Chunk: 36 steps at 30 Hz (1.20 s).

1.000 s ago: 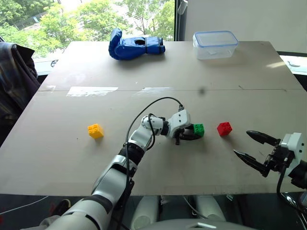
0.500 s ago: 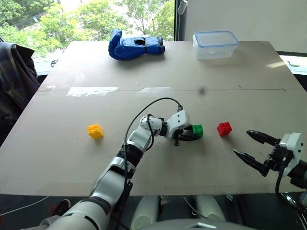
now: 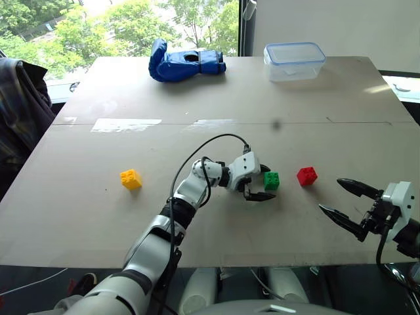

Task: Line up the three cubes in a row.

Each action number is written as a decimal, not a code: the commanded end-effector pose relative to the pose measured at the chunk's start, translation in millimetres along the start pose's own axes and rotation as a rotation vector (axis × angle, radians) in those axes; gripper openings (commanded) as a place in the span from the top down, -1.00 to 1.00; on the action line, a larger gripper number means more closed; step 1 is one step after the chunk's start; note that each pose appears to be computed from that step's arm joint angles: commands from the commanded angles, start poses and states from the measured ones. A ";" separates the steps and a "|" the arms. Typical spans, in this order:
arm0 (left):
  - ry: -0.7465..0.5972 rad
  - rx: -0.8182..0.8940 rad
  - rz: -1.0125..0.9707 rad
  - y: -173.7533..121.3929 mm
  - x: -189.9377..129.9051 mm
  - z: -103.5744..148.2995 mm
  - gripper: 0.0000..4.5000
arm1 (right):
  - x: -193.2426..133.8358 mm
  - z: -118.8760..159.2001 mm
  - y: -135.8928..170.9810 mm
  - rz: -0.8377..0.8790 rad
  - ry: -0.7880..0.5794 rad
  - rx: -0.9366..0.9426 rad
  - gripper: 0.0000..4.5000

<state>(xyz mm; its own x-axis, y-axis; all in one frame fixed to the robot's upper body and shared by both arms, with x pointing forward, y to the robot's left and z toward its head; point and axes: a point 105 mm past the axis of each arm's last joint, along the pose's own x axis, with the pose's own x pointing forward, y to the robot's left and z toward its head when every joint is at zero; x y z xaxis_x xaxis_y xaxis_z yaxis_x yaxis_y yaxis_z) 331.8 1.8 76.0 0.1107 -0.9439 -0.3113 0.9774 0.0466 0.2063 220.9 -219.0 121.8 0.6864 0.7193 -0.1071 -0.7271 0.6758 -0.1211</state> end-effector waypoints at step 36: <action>-0.055 0.003 0.064 3.5 -2.8 4.9 -0.98 | 2.5 3.3 3.3 0.025 -0.030 -0.030 -1.00</action>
<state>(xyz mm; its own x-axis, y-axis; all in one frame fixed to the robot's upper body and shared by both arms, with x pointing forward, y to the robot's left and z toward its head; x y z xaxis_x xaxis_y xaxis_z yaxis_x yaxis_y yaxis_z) 338.1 2.8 78.2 0.1808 -0.9467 -0.2665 0.9668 0.1214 0.2248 220.3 -214.0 116.7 0.6686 0.7365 -0.1027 -0.7434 0.6589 -0.1145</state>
